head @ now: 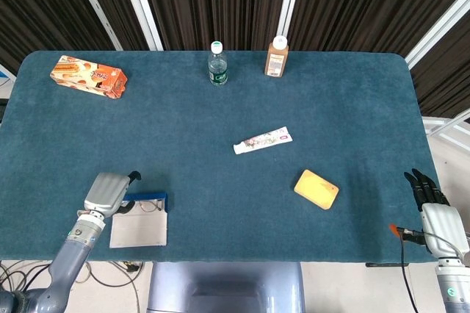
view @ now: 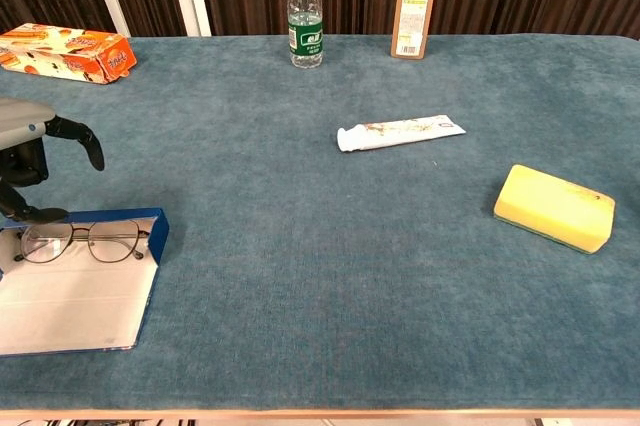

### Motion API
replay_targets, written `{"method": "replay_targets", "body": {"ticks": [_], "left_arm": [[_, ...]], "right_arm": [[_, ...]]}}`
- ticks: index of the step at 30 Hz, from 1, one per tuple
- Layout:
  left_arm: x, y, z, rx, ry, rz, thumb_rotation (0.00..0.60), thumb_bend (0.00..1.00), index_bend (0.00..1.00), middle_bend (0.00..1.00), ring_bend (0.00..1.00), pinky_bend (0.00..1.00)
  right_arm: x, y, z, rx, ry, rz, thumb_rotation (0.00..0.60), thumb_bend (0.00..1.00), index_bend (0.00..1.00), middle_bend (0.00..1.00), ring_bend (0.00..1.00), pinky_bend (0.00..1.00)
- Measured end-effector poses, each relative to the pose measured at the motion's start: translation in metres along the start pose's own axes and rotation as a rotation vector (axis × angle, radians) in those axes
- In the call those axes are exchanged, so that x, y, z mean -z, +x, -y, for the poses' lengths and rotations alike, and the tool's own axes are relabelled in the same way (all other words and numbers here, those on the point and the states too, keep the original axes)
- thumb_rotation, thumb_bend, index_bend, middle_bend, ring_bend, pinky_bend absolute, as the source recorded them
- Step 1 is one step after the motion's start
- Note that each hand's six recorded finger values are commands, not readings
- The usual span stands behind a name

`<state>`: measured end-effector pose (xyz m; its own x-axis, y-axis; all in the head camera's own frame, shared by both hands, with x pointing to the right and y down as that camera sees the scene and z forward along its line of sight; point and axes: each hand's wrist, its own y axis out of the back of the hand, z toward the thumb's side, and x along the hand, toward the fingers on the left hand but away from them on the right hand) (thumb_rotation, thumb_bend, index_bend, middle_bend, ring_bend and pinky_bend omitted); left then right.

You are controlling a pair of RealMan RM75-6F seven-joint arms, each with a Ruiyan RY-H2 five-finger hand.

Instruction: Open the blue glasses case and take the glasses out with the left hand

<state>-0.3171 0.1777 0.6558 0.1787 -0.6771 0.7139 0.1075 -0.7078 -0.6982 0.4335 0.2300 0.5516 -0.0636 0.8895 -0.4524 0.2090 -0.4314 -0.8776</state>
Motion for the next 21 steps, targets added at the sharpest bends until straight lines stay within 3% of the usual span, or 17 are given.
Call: {"method": "replay_targets", "body": {"ticks": [5, 21], "left_arm": [[0.0, 0.002, 0.005, 0.018, -0.011, -0.02, 0.6, 0.25, 0.4, 1.0, 0.92, 1.0], [-0.007, 0.011, 0.019, 0.049, -0.037, -0.06, 0.6, 0.31, 0.43, 1.0, 0.92, 1.0]], "right_arm": [[0.0, 0.0, 0.0, 0.0, -0.002, 0.001, 0.6, 0.24, 0.0, 0.0, 0.0, 0.19], [0.0, 0.0, 0.0, -0.001, -0.006, 0.001, 0.6, 0.24, 0.0, 0.0, 0.0, 0.19]]}}
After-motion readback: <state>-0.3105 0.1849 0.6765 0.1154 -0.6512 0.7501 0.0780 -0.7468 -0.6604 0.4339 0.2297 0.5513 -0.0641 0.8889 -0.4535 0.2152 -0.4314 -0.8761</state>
